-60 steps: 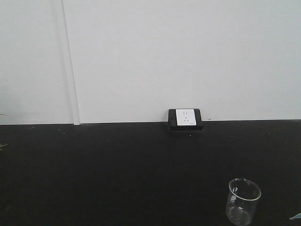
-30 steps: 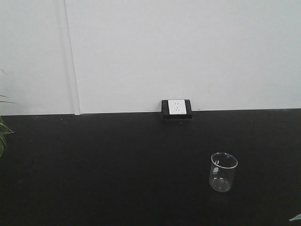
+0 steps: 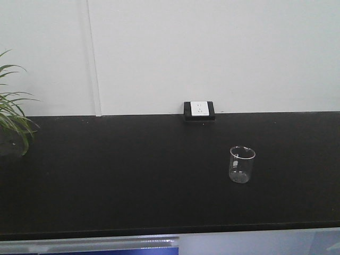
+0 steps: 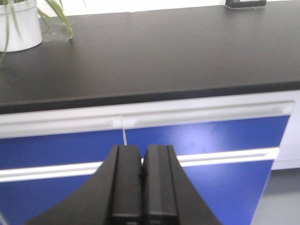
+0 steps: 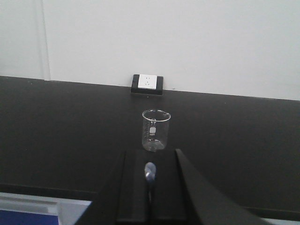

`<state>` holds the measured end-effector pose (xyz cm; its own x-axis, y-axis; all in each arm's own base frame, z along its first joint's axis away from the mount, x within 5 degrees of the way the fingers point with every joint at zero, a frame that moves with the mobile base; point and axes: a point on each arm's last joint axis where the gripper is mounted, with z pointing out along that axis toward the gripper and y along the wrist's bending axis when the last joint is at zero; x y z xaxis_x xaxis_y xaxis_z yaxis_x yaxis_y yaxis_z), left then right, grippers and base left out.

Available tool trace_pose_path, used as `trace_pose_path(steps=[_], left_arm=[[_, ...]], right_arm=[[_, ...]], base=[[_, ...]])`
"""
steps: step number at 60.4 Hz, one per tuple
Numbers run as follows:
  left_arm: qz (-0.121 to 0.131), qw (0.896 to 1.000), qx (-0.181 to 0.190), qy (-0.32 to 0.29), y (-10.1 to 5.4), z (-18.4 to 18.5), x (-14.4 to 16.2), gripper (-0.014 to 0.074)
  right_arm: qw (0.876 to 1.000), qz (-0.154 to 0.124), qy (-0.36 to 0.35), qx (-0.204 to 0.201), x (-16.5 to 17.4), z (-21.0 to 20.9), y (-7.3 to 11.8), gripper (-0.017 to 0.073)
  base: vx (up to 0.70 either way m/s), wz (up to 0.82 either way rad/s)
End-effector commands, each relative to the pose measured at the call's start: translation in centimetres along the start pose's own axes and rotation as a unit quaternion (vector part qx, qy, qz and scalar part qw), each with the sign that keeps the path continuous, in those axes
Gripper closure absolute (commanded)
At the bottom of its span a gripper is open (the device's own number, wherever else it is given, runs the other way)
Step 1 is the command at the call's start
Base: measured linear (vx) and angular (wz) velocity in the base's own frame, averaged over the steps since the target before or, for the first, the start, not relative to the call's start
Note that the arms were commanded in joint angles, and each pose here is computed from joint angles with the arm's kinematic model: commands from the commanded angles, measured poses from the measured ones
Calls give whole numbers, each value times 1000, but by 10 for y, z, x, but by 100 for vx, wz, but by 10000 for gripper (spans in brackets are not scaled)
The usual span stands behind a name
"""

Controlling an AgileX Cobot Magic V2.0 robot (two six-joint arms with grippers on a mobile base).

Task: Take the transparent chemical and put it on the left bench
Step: 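Drive the base to the bench with white bins, holding the pipette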

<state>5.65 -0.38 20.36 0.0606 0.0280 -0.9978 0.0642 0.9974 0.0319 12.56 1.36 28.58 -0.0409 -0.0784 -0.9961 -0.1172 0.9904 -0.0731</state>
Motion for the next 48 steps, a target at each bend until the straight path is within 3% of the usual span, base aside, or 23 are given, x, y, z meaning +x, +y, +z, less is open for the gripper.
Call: trace_pose_path(steps=[1, 26, 48], left_arm=[[-4, 999, -1, -41, 0, -1, -3, 597], [-4, 999, -1, -41, 0, -1, -3, 597], [-4, 999, -1, -41, 0, -1, -3, 597]], right_arm=[[999, -3, -54, -1, -17, 0, -1, 566], [998, -3, -57, -1, -18, -1, -1, 566], [998, -3, -57, -1, -18, -1, -1, 566]], base=[[-32, 8], [-28, 20], [-19, 64]])
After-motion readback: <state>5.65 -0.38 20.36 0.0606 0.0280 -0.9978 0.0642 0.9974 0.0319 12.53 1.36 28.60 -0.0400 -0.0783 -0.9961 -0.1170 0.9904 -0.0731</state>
